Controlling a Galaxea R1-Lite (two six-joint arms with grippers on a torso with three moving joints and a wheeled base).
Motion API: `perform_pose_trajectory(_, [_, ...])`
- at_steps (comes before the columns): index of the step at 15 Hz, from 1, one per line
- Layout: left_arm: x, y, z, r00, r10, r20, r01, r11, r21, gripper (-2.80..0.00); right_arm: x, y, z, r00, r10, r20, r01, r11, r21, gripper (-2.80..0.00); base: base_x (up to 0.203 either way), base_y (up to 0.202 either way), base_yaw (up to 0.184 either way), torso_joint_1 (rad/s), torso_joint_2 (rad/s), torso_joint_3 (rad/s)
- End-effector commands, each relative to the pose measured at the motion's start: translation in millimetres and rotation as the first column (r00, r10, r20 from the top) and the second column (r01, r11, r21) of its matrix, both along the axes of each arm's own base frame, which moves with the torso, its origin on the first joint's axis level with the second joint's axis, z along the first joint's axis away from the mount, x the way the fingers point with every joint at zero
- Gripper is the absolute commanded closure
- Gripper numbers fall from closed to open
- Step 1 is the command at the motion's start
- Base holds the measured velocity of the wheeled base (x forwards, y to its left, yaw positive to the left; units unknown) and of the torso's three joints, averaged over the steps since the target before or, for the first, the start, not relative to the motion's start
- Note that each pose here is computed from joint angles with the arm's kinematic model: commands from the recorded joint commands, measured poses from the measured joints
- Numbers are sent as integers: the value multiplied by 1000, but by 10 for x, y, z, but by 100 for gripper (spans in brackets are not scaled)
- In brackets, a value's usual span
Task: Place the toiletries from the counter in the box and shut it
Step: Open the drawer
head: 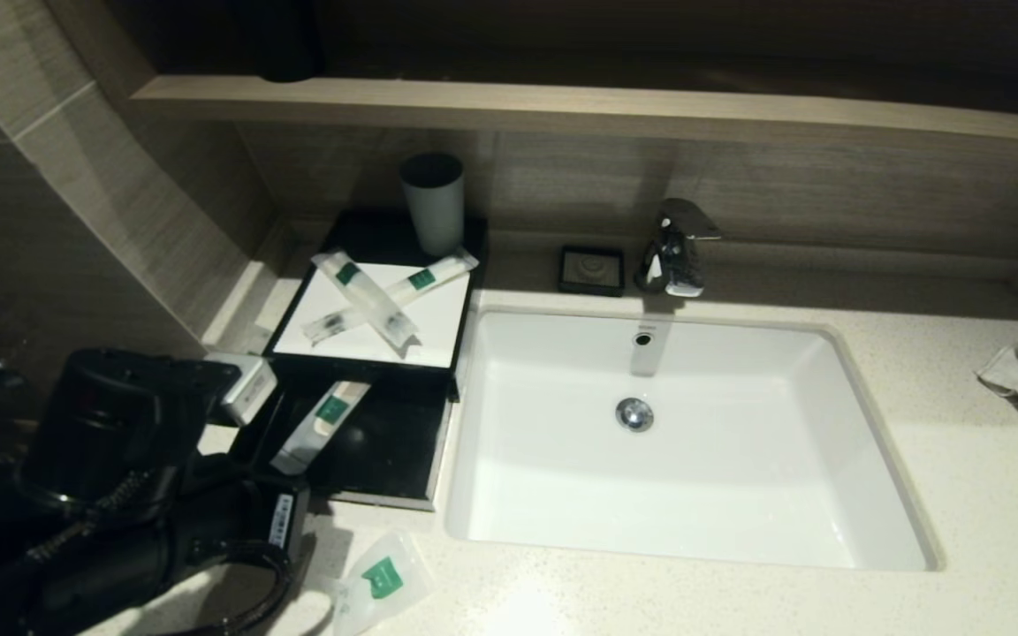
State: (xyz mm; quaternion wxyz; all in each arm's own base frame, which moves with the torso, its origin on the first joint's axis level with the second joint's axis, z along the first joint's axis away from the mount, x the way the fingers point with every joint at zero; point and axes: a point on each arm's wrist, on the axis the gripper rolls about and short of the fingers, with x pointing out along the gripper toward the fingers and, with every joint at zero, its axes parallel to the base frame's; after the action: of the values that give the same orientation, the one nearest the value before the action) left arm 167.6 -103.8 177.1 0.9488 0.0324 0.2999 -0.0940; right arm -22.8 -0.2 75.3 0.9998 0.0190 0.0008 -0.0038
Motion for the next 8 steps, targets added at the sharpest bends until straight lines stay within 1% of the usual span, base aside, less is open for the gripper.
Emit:
perform_pose_trajectory(1, [-69,-10,68,999,-20,28,20,1000,-22,0,0,0,0,1000,0,0,0,1000,0,0,0,0,0,0,0,0])
perform_pose_trajectory(5, [-109,-21,42,999,-39,20,39,999,-17,0,0,0,0,1000,0,0,0,1000,0,0,0,0,0,0,0,0])
perform_pose_trajectory(7, [-120,-22,16,998,-65,-16,65,998,-15,0,0,0,1,1000,0,1,0,1000,0,0,0,0,0,0,0,0])
perform_pose_trajectory(8, [-133,-22,9,995,-93,-34,92,995,-28,0,0,0,0,1000,0,0,0,1000,0,0,0,0,0,0,0,0])
